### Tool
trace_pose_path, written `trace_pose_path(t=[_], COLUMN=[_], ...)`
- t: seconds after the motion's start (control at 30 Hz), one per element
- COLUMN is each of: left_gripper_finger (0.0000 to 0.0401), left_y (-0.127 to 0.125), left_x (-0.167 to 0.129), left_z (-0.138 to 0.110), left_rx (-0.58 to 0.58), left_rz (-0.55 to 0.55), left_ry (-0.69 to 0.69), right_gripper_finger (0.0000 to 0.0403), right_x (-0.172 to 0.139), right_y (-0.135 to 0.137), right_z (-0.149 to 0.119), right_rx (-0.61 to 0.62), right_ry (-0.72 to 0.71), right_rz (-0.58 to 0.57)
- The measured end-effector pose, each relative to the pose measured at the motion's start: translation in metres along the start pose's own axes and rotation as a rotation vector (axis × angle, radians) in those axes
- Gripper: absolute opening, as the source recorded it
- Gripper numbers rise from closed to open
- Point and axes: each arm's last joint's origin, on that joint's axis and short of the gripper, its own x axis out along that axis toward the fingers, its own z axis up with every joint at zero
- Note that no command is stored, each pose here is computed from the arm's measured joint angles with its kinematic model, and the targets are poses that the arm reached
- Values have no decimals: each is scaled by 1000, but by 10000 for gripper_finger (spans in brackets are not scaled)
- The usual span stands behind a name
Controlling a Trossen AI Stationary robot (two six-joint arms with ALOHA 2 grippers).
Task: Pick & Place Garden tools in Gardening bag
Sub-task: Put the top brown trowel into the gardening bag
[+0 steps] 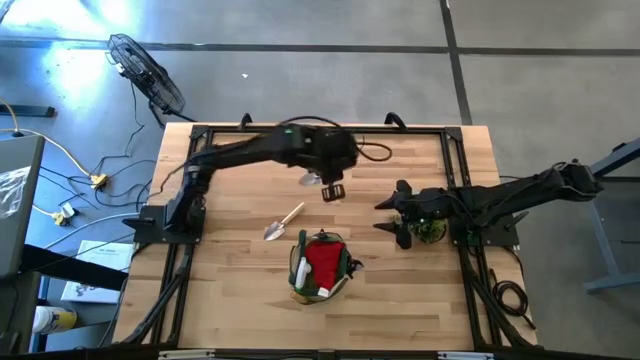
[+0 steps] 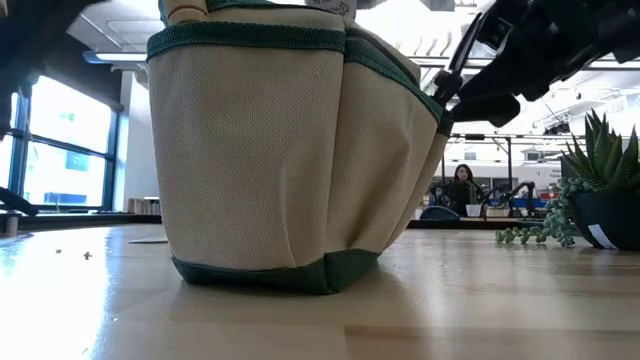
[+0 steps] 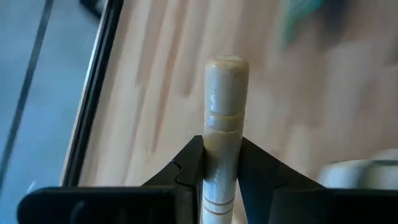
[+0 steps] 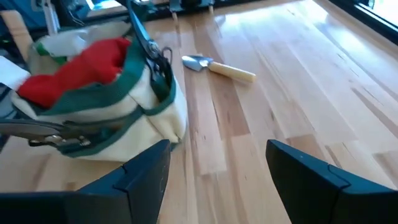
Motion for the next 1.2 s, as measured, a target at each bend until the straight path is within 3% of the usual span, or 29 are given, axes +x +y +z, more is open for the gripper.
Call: trace_pose_path(t=[0.27,0.5,0.6,0.73,0.87,1.0,1.2], left_gripper_finger=[63,63,63,63,63,63,63], left_y=[-29,-91,-116,-142,-163,-182,-200], left_x=[-117,-139,-140,-142,-174,-217,-264], left_z=[-6,-26,-37,-62,-99,-141,-207], left_rx=[46,224,281,276,288,297,399], left_rz=[-220,-365,-344,-280,-162,-96,-55], left_ry=[-360,-360,-342,-207,-169,-240,-476], right_gripper_finger=[256,256,256,256,256,256,256], right_x=[-1,-5,-8,-12,-13,-9,3], right_y=[10,25,35,50,66,80,93], right_z=[4,11,14,15,12,7,-1], right_rx=[56,130,167,220,278,338,437], right_ry=[-41,-134,-174,-221,-252,-277,-269], right_rz=[84,183,244,282,300,306,338])
